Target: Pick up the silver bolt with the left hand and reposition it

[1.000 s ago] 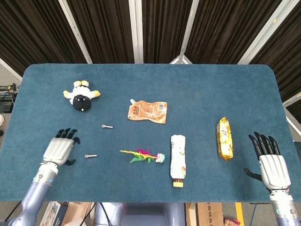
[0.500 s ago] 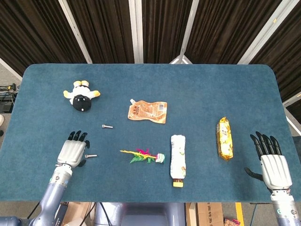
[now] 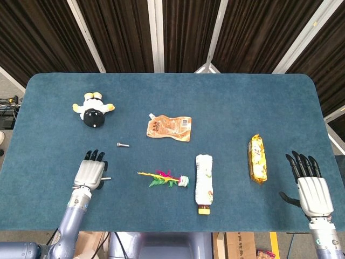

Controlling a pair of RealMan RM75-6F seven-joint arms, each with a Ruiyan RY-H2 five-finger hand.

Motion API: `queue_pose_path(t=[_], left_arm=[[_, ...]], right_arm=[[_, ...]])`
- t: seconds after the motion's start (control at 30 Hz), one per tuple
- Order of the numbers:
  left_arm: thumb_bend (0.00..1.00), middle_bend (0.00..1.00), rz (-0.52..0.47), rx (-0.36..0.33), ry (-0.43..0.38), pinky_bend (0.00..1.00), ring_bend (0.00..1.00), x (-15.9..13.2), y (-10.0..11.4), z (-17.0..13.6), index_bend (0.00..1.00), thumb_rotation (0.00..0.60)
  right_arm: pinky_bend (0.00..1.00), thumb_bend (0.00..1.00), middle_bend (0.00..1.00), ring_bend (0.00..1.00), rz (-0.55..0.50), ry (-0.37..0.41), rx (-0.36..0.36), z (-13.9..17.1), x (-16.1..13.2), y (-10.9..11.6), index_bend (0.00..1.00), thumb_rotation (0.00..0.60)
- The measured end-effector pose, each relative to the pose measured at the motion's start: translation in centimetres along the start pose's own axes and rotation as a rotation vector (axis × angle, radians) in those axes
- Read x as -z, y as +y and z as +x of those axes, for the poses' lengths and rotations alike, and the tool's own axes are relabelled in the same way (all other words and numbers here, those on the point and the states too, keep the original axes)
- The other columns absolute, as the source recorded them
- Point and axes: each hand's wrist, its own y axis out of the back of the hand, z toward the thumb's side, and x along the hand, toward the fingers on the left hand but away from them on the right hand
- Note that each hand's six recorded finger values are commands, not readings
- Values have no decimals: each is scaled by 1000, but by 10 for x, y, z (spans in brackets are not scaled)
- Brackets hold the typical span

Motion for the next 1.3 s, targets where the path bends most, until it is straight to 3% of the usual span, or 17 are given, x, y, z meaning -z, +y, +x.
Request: queue_pose_path(t=[1.3], left_arm=[[484, 122, 99, -55, -15, 0, 0, -26, -26, 7, 522, 600]], right_arm=[[0, 115, 69, 62, -2, -20, -7, -2, 6, -2, 83, 600]])
